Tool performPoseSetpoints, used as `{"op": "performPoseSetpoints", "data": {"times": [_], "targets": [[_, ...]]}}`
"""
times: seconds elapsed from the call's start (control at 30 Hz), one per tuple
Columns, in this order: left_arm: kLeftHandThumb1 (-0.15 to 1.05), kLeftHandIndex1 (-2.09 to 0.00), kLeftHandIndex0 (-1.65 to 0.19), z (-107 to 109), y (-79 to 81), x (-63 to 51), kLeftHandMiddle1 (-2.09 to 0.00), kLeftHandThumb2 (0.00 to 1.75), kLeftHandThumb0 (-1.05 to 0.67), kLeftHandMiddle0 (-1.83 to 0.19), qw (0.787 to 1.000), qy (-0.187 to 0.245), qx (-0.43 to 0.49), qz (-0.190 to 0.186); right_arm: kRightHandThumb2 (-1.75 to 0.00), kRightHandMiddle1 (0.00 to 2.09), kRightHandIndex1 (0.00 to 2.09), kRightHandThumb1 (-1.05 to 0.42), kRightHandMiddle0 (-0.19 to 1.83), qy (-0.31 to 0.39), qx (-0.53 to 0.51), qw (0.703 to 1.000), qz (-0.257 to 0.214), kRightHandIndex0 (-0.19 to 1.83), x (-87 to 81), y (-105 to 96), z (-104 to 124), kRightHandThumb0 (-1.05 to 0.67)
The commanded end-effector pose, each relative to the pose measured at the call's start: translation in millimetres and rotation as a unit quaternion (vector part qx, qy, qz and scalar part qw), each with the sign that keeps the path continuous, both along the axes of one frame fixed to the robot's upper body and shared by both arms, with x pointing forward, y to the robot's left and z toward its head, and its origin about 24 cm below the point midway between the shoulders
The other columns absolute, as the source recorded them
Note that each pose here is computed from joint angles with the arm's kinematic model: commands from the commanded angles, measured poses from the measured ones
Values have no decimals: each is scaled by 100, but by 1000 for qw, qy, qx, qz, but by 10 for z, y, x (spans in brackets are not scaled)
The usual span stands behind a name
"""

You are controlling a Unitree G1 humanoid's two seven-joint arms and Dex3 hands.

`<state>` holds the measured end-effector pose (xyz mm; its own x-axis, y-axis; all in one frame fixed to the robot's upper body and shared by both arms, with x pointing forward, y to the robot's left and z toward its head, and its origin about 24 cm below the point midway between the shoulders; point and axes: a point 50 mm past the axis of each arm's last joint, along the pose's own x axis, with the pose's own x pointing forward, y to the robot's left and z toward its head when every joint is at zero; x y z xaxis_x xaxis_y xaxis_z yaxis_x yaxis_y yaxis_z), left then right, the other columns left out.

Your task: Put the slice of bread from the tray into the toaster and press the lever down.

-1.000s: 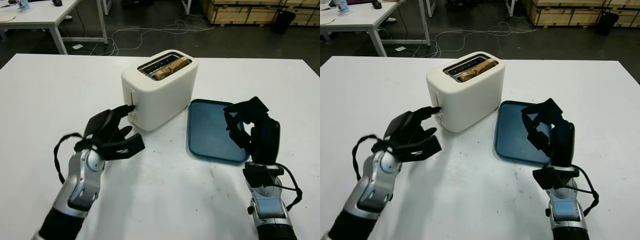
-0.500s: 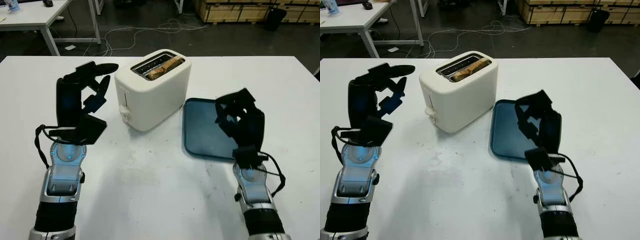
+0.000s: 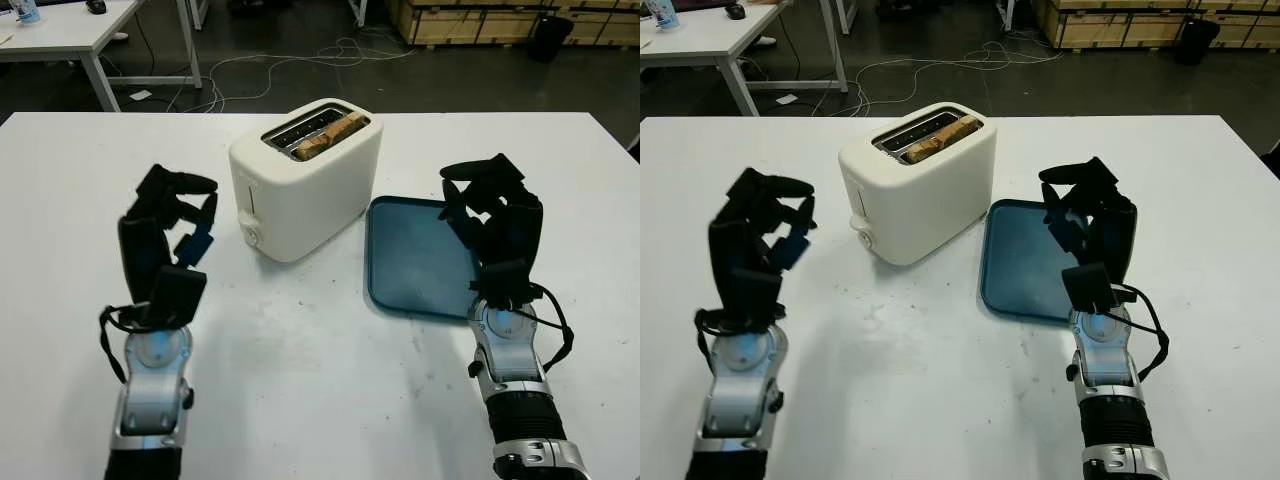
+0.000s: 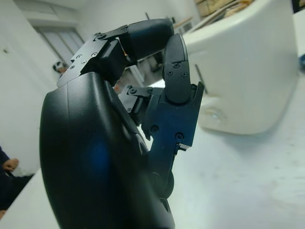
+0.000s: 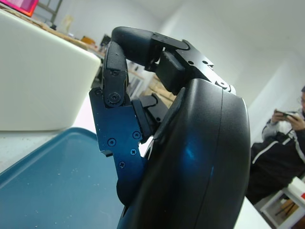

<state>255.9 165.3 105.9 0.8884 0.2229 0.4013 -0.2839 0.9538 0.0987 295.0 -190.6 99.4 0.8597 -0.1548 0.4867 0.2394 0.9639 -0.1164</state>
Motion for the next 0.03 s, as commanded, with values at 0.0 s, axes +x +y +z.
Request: {"op": "performPoseSetpoints", "data": {"times": [0.0], "targets": [[92,-174,-46,-39,-19,2,-175,33,-43,-75,1000,7,3,-2,-26,75,142,-92,89,-6,10,1000,-2,90,10,0,54,-31]]}}
